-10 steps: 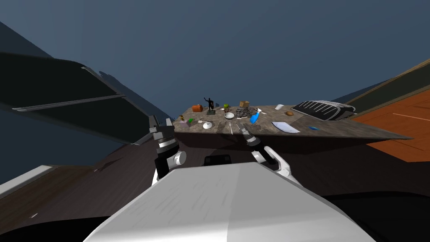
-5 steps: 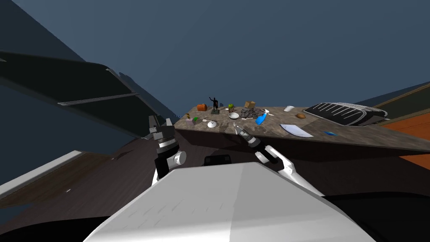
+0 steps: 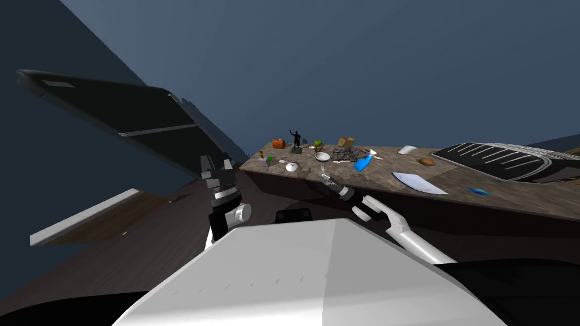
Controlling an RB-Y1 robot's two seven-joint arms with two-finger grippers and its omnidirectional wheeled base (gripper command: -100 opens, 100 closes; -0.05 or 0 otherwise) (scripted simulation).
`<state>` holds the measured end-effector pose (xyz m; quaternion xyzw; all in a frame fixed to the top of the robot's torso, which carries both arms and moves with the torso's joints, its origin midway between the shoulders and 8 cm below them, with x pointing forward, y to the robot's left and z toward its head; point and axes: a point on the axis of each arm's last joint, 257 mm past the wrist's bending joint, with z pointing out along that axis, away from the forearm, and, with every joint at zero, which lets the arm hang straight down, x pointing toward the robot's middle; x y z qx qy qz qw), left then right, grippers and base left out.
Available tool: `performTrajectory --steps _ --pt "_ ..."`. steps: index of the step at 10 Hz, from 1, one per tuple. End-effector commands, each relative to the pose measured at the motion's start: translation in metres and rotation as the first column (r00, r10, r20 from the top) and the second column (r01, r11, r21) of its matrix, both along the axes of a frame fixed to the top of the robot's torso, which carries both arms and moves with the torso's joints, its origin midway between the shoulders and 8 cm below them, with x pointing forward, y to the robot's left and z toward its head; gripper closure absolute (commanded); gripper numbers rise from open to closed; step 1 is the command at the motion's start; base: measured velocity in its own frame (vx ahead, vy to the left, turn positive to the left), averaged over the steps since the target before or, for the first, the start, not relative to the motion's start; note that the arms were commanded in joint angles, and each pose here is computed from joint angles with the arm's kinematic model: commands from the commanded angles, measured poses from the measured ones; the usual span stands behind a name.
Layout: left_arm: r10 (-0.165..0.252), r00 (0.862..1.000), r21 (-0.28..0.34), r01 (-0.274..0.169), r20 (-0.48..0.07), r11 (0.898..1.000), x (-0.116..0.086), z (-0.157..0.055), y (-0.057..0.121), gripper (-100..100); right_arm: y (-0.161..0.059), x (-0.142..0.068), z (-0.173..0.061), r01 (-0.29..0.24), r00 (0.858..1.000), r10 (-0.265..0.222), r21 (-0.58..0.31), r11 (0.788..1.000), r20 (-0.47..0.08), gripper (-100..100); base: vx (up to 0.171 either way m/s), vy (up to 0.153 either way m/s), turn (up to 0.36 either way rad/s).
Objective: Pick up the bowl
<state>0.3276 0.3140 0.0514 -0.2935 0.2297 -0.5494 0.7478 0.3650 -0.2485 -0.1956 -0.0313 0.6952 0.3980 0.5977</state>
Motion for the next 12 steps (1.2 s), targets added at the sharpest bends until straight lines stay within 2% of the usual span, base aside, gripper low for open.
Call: performTrajectory --steps 1,2,3,4,5,6,7,8,9,10,11,12 --pt "0.000 1.000 0.000 0.000 0.000 1.000 0.000 0.000 0.000 0 -0.011 -0.005 -0.023 -0.017 0.999 0.014 -0.095 0.995 -0.033 -100 0.016 0.057 0.203" --pt "0.000 1.000 0.000 0.000 0.000 1.000 0.000 0.000 0.000 0 -0.014 -0.006 -0.024 -0.026 0.999 0.022 -0.114 0.993 -0.036 -100 0.021 0.042 0.109" --pt "0.000 1.000 0.000 0.000 0.000 1.000 0.000 0.000 0.000 0 -0.026 -0.010 -0.042 -0.041 0.998 0.030 -0.183 0.982 -0.064 -100 0.031 0.047 0.201" --pt "0.000 1.000 0.000 0.000 0.000 1.000 0.000 0.000 0.000 0 -0.031 -0.011 -0.044 -0.047 0.997 0.033 -0.204 0.978 -0.072 -100 0.025 0.040 0.119" --pt "0.000 1.000 0.000 0.000 0.000 1.000 0.000 0.000 0.000 0 -0.048 -0.016 -0.063 -0.060 0.994 0.032 -0.271 0.961 -0.106 -100 0.019 0.051 0.205" --pt "0.000 1.000 0.000 0.000 0.000 1.000 0.000 0.000 0.000 0 -0.052 -0.016 -0.063 -0.070 0.993 0.039 -0.291 0.954 -0.110 -100 0.021 0.039 0.123" --pt "0.000 1.000 0.000 0.000 0.000 1.000 0.000 0.000 0.000 0 -0.068 -0.023 -0.079 -0.087 0.989 0.038 -0.350 0.933 -0.143 -100 0.031 0.047 0.250" --pt "0.000 1.000 0.000 0.000 0.000 1.000 0.000 0.000 0.000 0 -0.075 -0.023 -0.080 -0.093 0.988 0.040 -0.371 0.924 -0.150 -100 0.031 0.031 0.115" --pt "0.000 1.000 0.000 0.000 0.000 1.000 0.000 0.000 0.000 0 -0.094 -0.030 -0.097 -0.108 0.982 0.030 -0.425 0.899 -0.186 -100 0.034 0.035 0.223" --pt "0.000 1.000 0.000 0.000 0.000 1.000 0.000 0.000 0.000 0 -0.100 -0.030 -0.096 -0.119 0.981 0.035 -0.447 0.886 -0.192 -100 0.030 0.029 0.132" --pt "0.000 1.000 0.000 0.000 0.000 1.000 0.000 0.000 0.000 0 -0.122 -0.039 -0.111 -0.134 0.973 0.019 -0.498 0.856 -0.229 -100 0.031 0.041 0.223" --pt "0.000 1.000 0.000 0.000 0.000 1.000 0.000 0.000 0.000 0 -0.129 -0.038 -0.108 -0.147 0.972 0.025 -0.522 0.840 -0.234 -100 0.028 0.031 0.105"
